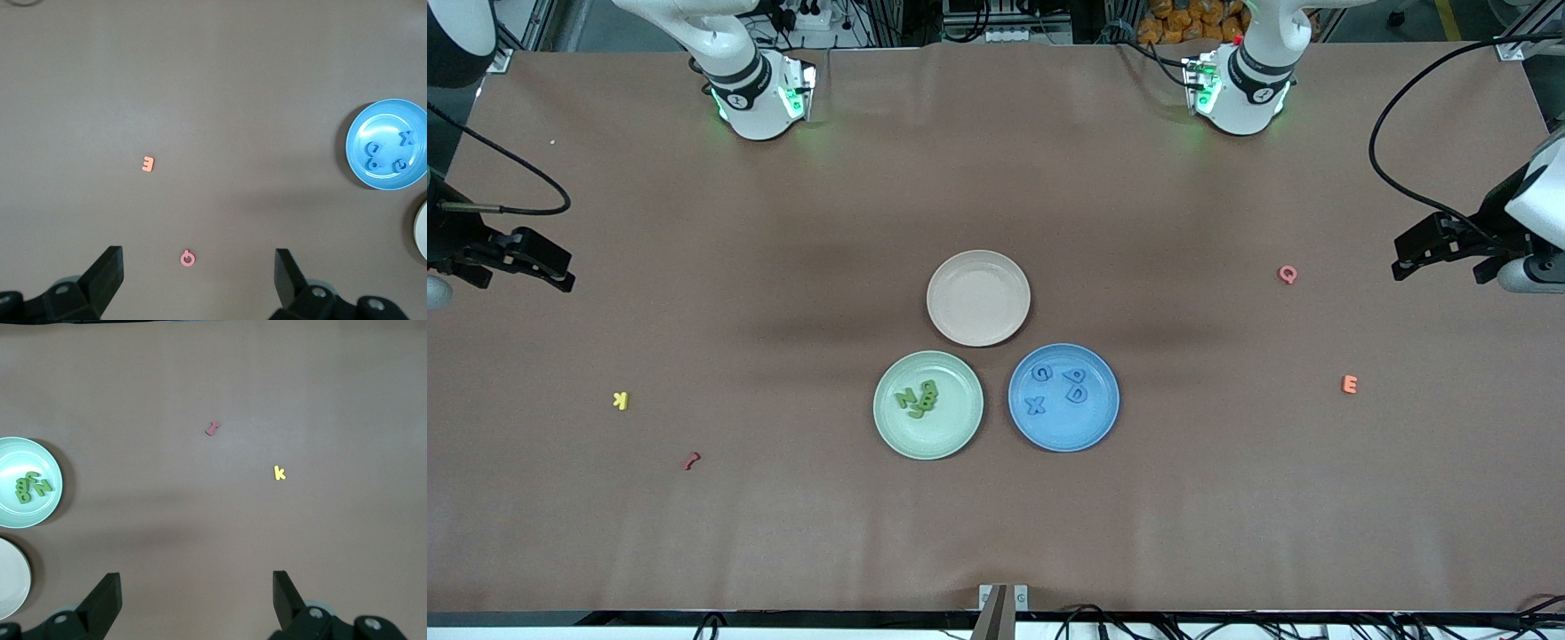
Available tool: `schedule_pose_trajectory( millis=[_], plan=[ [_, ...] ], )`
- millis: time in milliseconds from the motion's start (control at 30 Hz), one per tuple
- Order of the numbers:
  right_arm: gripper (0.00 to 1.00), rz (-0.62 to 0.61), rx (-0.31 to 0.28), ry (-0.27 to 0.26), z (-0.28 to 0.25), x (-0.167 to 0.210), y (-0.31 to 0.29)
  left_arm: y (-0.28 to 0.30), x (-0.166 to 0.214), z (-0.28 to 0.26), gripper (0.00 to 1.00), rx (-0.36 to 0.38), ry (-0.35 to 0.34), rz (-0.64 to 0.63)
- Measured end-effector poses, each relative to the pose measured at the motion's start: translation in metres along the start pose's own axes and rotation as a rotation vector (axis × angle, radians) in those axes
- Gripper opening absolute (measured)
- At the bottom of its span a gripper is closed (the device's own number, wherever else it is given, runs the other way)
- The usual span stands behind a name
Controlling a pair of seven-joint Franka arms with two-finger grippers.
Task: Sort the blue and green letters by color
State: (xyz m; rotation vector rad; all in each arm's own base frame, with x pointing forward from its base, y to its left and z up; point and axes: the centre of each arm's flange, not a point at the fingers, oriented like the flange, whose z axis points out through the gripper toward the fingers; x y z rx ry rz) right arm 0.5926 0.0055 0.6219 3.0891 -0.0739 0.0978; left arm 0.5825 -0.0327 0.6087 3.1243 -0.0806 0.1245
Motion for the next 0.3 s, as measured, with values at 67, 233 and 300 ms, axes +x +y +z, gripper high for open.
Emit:
schedule_pose_trajectory(
  millis=[67,233,300],
  plan=[
    [1.0,0.0,0.0,0.0,0.0,0.0,0.0,0.0,0.0,0.0001,1.0,0.0,0.0,0.0],
    [1.0,0.0,0.0,-0.003,0.0004,-0.0003,0.0,0.0,0.0,0.0001,1.0,0.0,0.0,0.0],
    [1.0,0.0,0.0,-0.005,0.0008,-0.0005,0.0,-0.0002,0.0,0.0001,1.0,0.0,0.0,0.0]
  ],
)
